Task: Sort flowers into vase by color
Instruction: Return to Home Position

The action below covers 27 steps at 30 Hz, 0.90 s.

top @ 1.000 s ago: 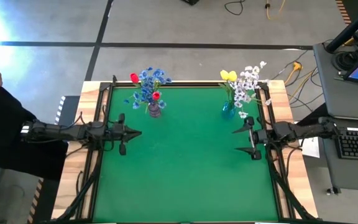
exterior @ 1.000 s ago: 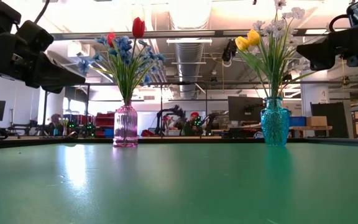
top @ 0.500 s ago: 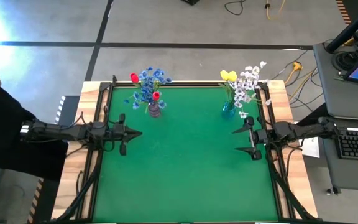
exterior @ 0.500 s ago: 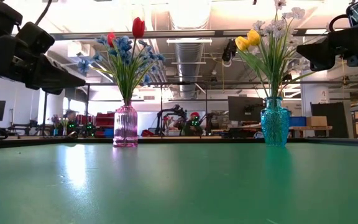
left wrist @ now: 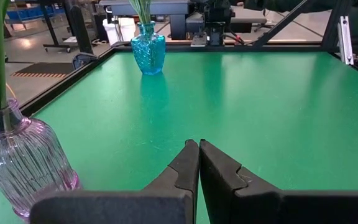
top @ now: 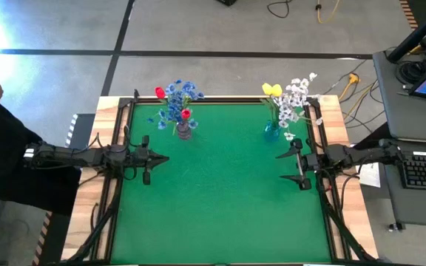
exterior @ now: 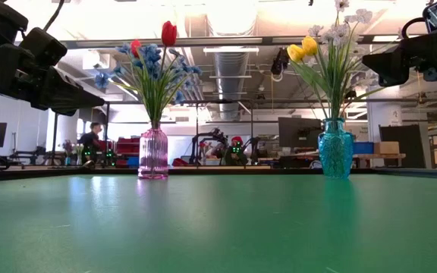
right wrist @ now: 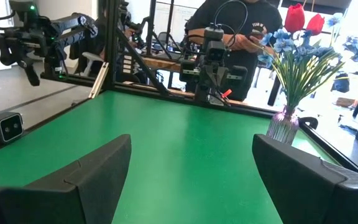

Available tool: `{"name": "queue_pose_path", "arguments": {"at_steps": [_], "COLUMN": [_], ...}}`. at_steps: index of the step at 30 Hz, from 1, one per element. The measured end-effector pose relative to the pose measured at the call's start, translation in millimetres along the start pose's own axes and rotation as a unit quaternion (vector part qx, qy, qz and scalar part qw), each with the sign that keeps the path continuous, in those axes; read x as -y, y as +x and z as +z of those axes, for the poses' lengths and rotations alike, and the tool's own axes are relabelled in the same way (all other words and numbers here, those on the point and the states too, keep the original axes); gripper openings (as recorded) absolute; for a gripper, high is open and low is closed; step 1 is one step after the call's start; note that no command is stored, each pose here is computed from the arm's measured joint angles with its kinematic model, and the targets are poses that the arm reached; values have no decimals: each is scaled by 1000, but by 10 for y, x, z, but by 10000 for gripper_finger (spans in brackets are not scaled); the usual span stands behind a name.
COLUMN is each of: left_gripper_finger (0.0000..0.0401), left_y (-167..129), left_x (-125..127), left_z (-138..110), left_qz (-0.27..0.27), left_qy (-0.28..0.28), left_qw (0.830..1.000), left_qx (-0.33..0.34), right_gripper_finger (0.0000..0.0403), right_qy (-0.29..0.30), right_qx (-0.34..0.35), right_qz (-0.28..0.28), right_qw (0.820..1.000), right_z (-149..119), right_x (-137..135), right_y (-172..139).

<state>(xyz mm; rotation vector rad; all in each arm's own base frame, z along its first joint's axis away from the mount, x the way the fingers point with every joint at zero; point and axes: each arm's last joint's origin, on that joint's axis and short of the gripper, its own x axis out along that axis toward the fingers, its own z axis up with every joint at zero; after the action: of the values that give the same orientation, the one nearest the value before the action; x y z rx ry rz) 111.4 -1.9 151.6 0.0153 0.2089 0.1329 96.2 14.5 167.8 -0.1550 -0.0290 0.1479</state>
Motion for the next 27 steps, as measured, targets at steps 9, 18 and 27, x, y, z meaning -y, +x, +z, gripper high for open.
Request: {"name": "queue_pose_path", "arguments": {"at_steps": [9,18,27], "left_gripper_finger": [0,0,0], "left_y": [0,4,5], "left_x": [0,0,1], "left_z": [0,-5,-7], "left_qz": [0,0,0], "left_qy": [0,1,1], "left_qw": [1000,1000,1000], "left_qx": [0,-3,-4], "right_gripper_finger": [327,327,327], "right_qy": [0,0,0], "right_qx": [0,0,0], "right_qz": [0,0,0], "right_qw": [1000,1000,1000], "right_z": [2,2,2], "right_x": [0,0,0], "right_y": [0,0,0]}}
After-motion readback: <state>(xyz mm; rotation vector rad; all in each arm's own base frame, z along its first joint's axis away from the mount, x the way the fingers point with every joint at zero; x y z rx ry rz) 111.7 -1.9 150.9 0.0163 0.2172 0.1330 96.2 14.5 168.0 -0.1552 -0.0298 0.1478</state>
